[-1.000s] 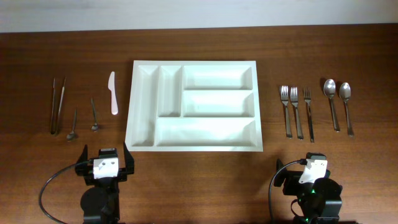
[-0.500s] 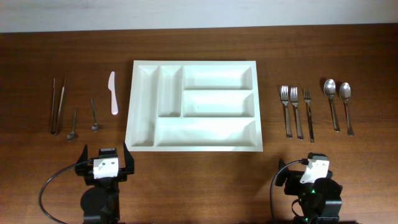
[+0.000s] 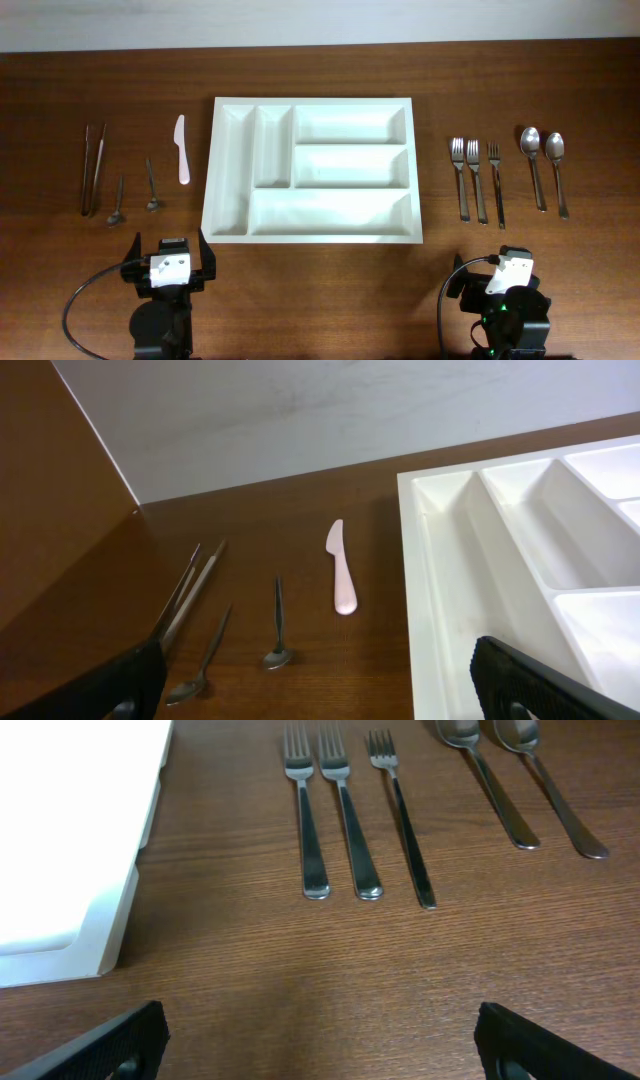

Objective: Pack container

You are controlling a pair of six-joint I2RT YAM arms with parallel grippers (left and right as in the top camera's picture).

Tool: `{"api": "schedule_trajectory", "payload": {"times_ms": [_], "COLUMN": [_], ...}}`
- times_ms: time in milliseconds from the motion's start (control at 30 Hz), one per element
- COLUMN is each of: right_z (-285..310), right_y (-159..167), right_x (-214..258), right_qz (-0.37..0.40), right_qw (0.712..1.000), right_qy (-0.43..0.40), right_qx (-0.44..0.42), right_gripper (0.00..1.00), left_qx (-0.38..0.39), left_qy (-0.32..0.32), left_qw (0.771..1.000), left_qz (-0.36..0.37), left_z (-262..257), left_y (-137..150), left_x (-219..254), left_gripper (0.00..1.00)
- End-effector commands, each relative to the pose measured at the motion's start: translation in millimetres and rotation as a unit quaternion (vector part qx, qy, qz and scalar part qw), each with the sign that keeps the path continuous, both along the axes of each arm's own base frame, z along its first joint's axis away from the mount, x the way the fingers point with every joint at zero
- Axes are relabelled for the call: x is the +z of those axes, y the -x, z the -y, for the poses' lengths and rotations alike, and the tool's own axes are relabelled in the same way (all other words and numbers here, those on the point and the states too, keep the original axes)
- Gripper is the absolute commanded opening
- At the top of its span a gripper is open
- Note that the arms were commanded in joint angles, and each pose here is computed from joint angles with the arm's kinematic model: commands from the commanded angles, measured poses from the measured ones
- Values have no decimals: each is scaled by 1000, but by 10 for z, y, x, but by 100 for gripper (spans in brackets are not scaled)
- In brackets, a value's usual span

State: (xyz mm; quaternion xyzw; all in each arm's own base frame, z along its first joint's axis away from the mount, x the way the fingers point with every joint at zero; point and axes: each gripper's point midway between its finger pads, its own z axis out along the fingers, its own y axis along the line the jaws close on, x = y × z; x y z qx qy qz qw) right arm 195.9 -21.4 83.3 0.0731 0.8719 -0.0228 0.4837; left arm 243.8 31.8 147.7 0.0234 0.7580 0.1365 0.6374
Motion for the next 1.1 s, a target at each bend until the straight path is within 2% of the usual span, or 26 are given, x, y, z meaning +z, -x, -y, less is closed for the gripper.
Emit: {"api": "schedule_trajectory", "payload": {"times_ms": [0,733,967,1067], "right_z": [58,-90,-337,-322], "right_y": [11,-38,-283,-294], "right_x": [-8,41,608,688], "right_qz": [0,15,138,138], "right_qw": [1000,1000,985,986], "right_qy": [11,-14,-38,-33], "right_qx": [-15,21,91,88], "right_gripper": [99,99,99,99], "left_qx": [-8,-8,-8,-8], "left_qy": [-3,-3,-3,-3], "left_qw": [1000,1000,1000,1000], "left_qz": [3,3,3,3], "left_z": [29,29,29,29], "left_y": [-4,-4,-4,-4], "left_x": [-7,-7,-7,-7], "left_gripper": [99,99,99,99]}}
